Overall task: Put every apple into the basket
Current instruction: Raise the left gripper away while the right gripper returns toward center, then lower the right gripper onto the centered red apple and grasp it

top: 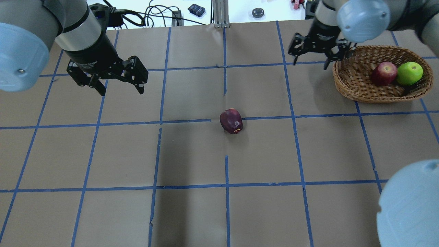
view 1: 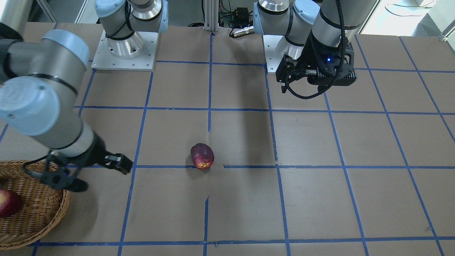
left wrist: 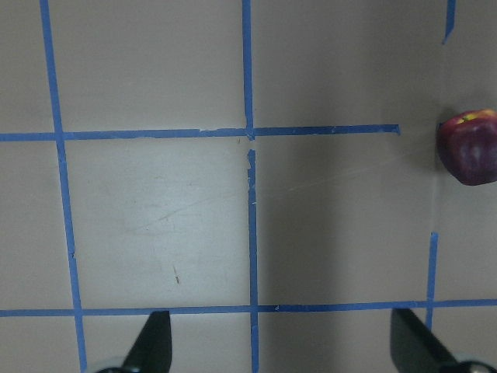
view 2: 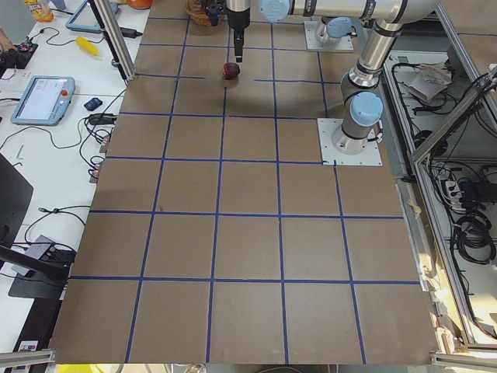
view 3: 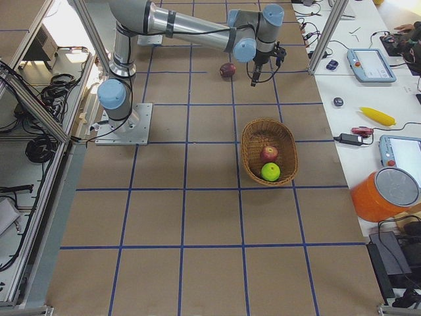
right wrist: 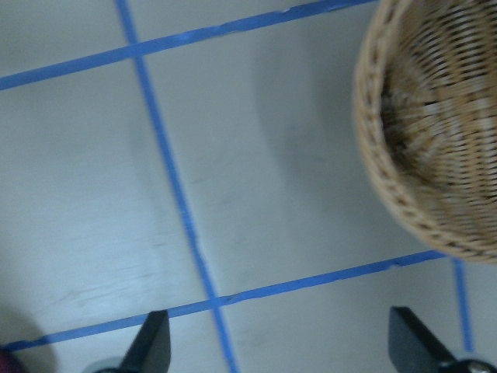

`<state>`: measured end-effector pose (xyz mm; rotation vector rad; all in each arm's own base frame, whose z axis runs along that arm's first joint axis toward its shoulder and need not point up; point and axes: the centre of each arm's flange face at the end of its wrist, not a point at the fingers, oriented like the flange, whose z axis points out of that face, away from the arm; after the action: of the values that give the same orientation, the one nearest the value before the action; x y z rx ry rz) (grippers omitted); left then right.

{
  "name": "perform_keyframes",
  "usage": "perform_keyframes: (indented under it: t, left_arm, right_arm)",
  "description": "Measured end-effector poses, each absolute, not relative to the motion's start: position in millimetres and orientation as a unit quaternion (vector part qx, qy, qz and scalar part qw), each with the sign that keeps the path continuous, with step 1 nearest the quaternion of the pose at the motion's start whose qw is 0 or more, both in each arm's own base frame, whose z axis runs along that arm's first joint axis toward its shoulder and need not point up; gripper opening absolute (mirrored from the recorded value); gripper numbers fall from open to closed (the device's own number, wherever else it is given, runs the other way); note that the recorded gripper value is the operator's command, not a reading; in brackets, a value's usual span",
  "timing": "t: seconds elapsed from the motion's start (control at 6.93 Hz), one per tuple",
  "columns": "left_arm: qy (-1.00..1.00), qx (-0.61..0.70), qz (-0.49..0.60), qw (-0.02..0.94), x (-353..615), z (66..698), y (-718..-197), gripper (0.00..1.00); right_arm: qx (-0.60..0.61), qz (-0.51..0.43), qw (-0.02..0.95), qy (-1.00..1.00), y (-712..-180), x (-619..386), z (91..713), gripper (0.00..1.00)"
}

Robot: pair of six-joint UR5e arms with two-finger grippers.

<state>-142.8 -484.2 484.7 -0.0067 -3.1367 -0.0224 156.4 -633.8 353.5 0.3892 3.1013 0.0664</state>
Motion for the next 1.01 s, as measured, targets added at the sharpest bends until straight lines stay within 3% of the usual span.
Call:
perform_keyframes:
  t: [0.43, 1.01]
  left_arm:
    - [-1.000, 0.000, -0.005, 0.002, -142, 487, -488, 1.00]
    - [-1.000, 0.002, -0.004, 0.003, -142, 487, -490, 1.00]
  right_arm:
    - [0.064, -0.016, 0.014, 0.998, -615, 291, 315, 1.00]
    - [-0.029, 0.031, 0.029, 0.999, -585, 320, 262, 1.00]
